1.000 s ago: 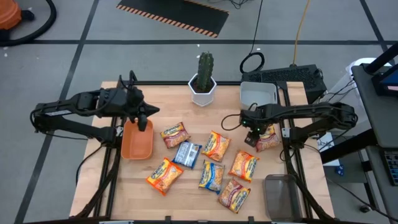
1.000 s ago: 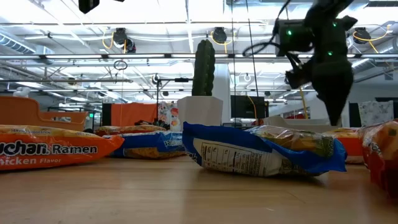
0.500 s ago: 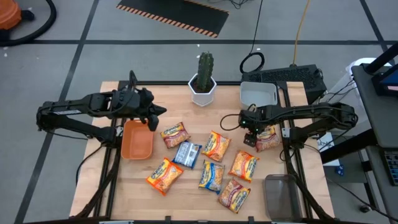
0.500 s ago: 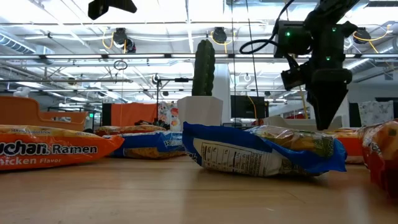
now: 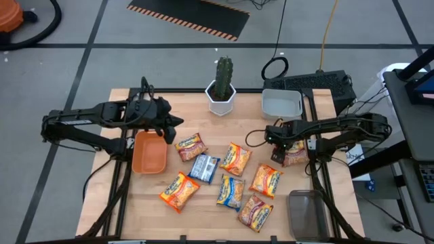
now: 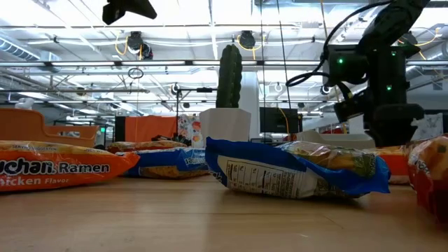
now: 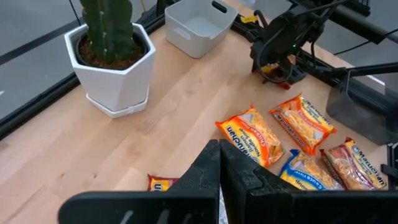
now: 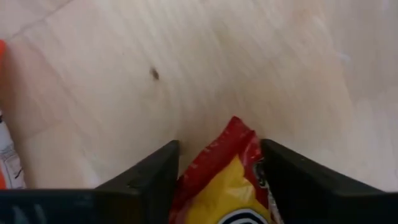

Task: Sort Maruchan noodles
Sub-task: Put the top right red noodle pack into the orange bin

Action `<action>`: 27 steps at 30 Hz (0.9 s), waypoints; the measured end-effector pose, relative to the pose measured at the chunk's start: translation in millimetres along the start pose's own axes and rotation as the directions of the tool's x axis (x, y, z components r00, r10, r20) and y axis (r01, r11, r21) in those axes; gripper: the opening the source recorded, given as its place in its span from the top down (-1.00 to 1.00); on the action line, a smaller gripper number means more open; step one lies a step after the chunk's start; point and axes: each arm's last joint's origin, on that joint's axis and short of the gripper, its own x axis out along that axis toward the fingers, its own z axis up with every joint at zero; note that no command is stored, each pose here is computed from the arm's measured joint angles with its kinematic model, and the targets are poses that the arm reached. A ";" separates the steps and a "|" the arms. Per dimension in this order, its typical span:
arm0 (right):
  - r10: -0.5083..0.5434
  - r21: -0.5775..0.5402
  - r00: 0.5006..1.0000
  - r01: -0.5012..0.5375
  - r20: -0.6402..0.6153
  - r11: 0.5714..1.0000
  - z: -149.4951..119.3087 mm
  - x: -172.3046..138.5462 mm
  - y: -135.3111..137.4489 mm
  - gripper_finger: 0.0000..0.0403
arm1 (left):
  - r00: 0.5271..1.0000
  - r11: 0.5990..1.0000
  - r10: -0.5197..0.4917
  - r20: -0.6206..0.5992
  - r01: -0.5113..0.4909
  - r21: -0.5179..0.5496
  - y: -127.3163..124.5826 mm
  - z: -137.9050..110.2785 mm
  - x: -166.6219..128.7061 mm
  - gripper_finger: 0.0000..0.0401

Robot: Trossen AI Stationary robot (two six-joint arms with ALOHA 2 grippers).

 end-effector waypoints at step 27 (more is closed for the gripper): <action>0.230 0.368 0.735 -0.553 0.638 0.748 62.4 -83.8 40.5 0.99 | 0.995 0.997 -0.075 0.070 0.077 -0.023 7.1 16.9 10.3 0.98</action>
